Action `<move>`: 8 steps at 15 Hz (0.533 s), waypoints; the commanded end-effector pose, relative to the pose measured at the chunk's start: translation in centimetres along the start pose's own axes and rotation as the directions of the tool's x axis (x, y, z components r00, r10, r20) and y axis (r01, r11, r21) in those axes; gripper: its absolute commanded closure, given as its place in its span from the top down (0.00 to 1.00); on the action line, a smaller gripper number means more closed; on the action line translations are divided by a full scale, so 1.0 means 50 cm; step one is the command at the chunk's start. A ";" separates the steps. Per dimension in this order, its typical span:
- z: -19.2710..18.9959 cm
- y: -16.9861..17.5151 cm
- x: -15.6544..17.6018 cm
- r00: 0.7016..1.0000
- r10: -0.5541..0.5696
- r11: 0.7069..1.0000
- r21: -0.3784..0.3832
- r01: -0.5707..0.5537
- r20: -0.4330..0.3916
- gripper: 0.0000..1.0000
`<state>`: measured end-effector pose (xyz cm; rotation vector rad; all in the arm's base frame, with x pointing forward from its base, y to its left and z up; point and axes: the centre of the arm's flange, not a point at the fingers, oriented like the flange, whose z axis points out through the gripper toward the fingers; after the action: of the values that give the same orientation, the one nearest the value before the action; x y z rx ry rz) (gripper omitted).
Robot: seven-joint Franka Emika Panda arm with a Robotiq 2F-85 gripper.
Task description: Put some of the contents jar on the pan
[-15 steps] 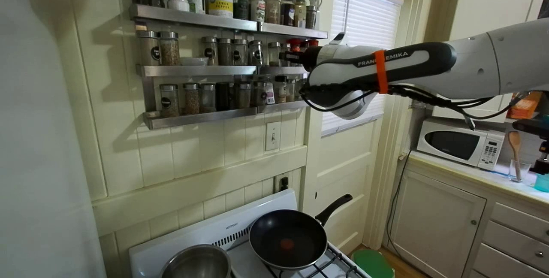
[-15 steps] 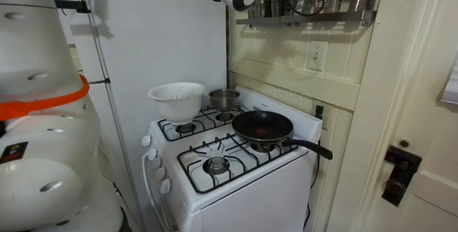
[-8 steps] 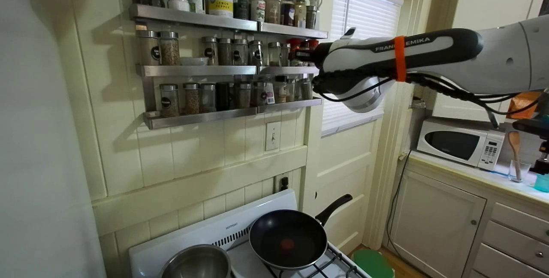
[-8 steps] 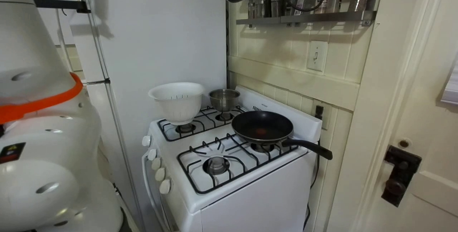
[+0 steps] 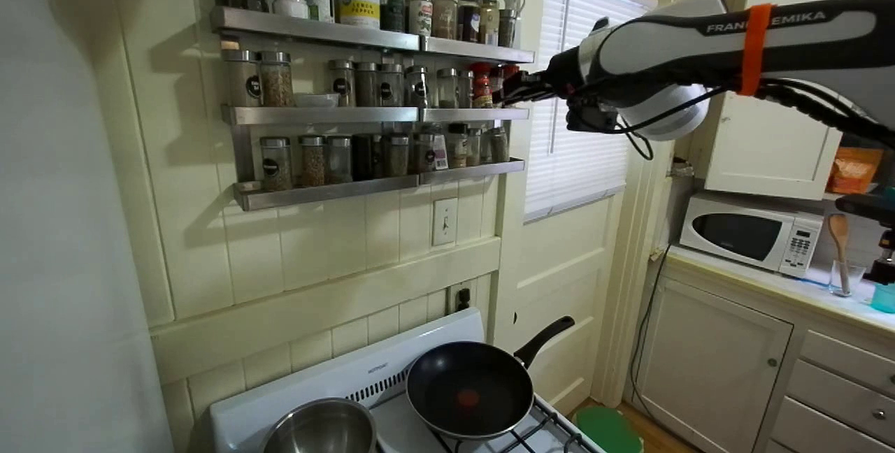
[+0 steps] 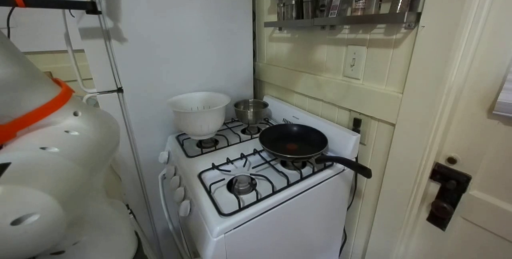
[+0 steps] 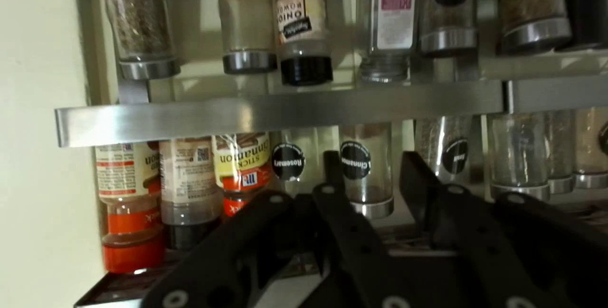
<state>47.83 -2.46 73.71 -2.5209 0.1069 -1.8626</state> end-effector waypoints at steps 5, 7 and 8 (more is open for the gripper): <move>-0.140 -0.016 0.049 0.911 -0.031 0.999 -0.024 0.045 0.411 0.98; -0.147 -0.010 0.046 0.859 -0.017 0.999 -0.032 0.039 0.511 1.00; -0.153 -0.008 0.042 0.830 -0.010 0.999 -0.034 0.035 0.557 1.00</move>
<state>42.61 -2.26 75.15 -2.9038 0.0889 -1.2738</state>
